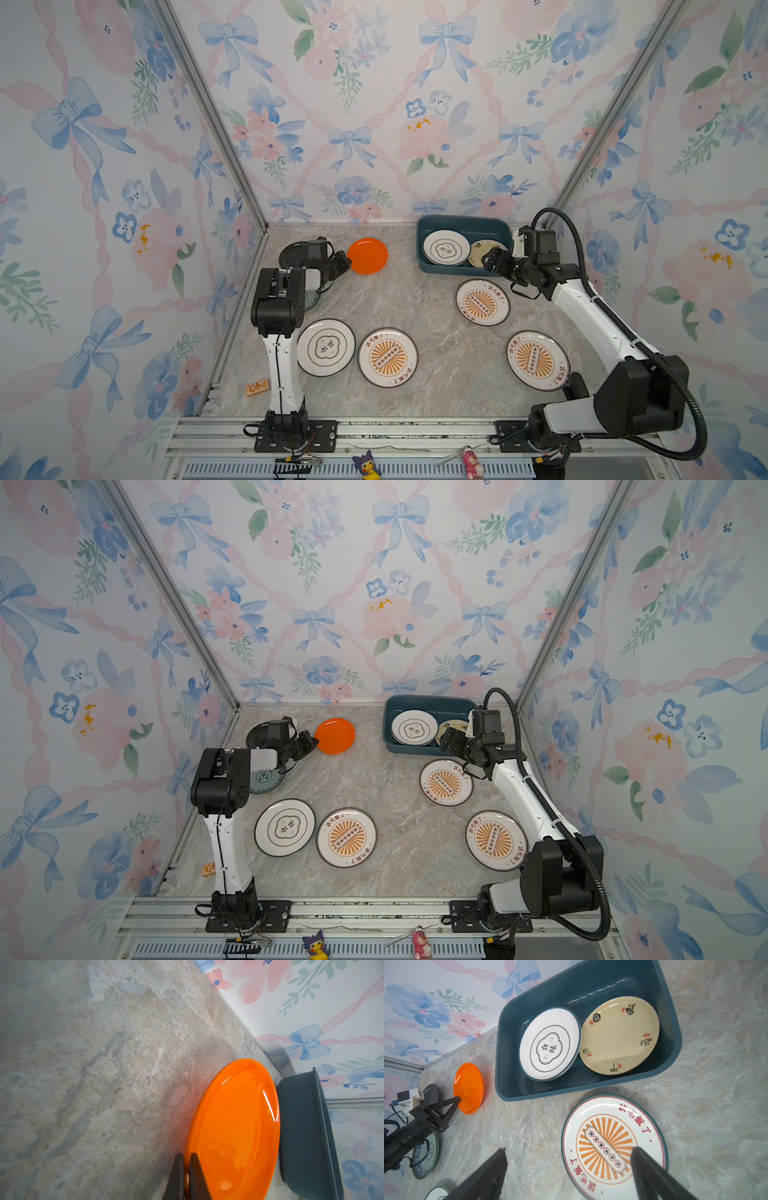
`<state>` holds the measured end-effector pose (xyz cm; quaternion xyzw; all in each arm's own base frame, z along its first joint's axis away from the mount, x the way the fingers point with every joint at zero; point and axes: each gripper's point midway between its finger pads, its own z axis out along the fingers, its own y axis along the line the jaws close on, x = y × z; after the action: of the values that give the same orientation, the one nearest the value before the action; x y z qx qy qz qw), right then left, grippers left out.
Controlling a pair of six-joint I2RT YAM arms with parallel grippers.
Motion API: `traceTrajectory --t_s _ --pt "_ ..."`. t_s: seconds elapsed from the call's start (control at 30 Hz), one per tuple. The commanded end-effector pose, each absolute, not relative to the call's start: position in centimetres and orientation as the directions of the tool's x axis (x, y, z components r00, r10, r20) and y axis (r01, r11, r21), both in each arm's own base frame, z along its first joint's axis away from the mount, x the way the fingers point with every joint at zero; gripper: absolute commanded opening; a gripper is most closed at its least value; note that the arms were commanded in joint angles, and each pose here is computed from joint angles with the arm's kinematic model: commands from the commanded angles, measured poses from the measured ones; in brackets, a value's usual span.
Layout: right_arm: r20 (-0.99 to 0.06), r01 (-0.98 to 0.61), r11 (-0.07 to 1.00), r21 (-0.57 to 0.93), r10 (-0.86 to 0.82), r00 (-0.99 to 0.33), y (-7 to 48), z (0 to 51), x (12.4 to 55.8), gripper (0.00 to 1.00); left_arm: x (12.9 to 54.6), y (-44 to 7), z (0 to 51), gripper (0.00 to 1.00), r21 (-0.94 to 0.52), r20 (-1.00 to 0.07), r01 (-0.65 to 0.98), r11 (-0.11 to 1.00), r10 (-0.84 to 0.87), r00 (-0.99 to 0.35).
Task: Place the plates into the plastic bin on the countertop
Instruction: 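Grasp the orange plate edge with the left gripper and tilt it up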
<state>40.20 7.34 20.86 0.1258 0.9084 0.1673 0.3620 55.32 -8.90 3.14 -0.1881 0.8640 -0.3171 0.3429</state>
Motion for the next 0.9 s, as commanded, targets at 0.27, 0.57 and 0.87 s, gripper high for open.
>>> traceTrajectory --t_s 0.27,0.57,0.87 --pt "-0.619 -0.093 0.859 0.504 0.284 -0.732 11.9 21.6 38.6 0.91 49.4 -10.0 1.4 0.0 -0.677 -0.388 -0.12 0.727 -0.49 -0.781" --pt "-0.634 -0.342 0.746 0.572 0.137 -0.761 19.5 23.5 36.4 0.91 43.4 -13.1 8.5 0.0 -0.741 -0.435 0.046 0.67 -0.425 -0.794" --pt "-0.585 -0.403 0.658 0.636 0.071 -0.808 25.4 21.7 35.5 0.9 38.7 -16.5 15.0 0.0 -0.782 -0.492 0.22 0.584 -0.359 -0.793"
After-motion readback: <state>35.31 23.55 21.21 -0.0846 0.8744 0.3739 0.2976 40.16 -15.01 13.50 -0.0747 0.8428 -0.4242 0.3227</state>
